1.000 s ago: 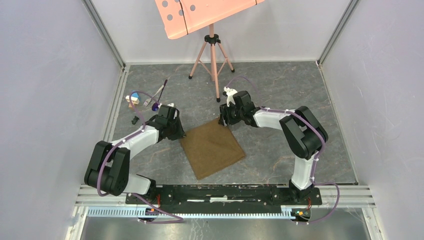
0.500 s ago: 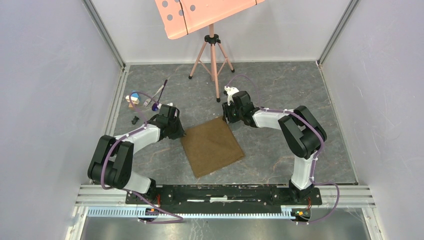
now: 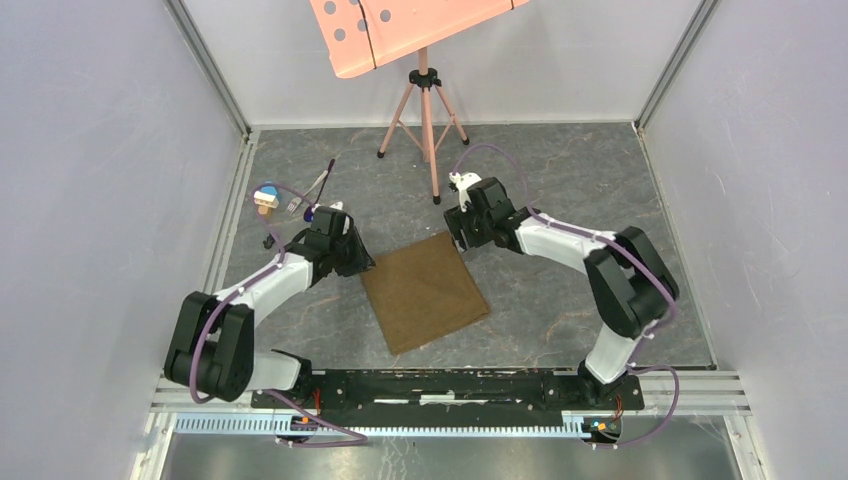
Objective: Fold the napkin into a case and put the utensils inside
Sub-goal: Pick up the lower triangle-folded napkin from the center of the board, then fold the lower triangle-folded napkin at the center of the board.
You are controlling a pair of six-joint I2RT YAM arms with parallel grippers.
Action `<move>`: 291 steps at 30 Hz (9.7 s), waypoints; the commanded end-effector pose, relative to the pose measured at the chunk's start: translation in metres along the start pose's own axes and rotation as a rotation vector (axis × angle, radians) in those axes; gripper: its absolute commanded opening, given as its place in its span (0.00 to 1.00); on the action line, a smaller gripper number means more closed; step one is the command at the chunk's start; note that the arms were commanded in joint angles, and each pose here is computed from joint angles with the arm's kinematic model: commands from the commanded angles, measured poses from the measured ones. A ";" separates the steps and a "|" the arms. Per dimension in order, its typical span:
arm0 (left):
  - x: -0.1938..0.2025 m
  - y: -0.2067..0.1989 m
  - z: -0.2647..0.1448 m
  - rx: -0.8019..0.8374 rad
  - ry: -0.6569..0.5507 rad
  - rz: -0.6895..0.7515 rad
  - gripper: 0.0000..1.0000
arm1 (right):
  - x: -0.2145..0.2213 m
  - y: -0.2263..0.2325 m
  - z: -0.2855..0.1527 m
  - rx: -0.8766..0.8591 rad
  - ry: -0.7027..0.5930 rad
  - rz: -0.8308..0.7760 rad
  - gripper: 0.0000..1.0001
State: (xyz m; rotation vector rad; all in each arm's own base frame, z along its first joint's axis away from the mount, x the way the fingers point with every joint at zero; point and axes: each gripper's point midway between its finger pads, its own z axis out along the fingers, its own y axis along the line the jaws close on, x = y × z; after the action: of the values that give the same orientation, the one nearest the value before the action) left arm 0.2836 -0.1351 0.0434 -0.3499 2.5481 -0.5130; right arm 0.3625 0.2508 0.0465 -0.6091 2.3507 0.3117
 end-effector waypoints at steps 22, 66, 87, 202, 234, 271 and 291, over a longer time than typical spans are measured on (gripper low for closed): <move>-0.008 -0.045 -0.066 0.225 -0.055 0.018 0.41 | 0.078 0.029 -0.063 -0.051 0.043 -0.108 0.75; -0.024 -0.025 -0.094 0.139 -0.232 0.001 0.45 | 0.111 0.165 -0.136 -0.227 0.178 -0.265 0.82; -0.033 0.002 -0.129 0.066 -0.437 -0.040 0.49 | 0.151 0.220 -0.109 -0.156 0.327 -0.370 0.52; 0.012 -0.075 -0.005 -0.437 0.040 -0.438 0.02 | 0.100 0.143 -0.103 -0.441 -0.167 -0.211 0.90; 0.012 -0.070 -0.003 -0.426 0.067 -0.443 0.02 | 0.079 0.157 -0.103 0.140 -0.258 -0.523 0.16; 0.016 -0.068 -0.002 -0.428 0.097 -0.436 0.02 | 0.091 0.165 -0.093 0.084 -0.237 -0.485 0.43; 0.009 -0.080 0.012 -0.403 0.112 -0.390 0.02 | 0.111 0.157 -0.089 -0.051 -0.208 -0.380 0.00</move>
State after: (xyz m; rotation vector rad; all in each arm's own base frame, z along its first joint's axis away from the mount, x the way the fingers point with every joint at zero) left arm 0.2763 -0.2040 0.0595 -1.0990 2.6943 -0.1060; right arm 0.1617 0.3131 0.0455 -1.0542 1.9509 0.0803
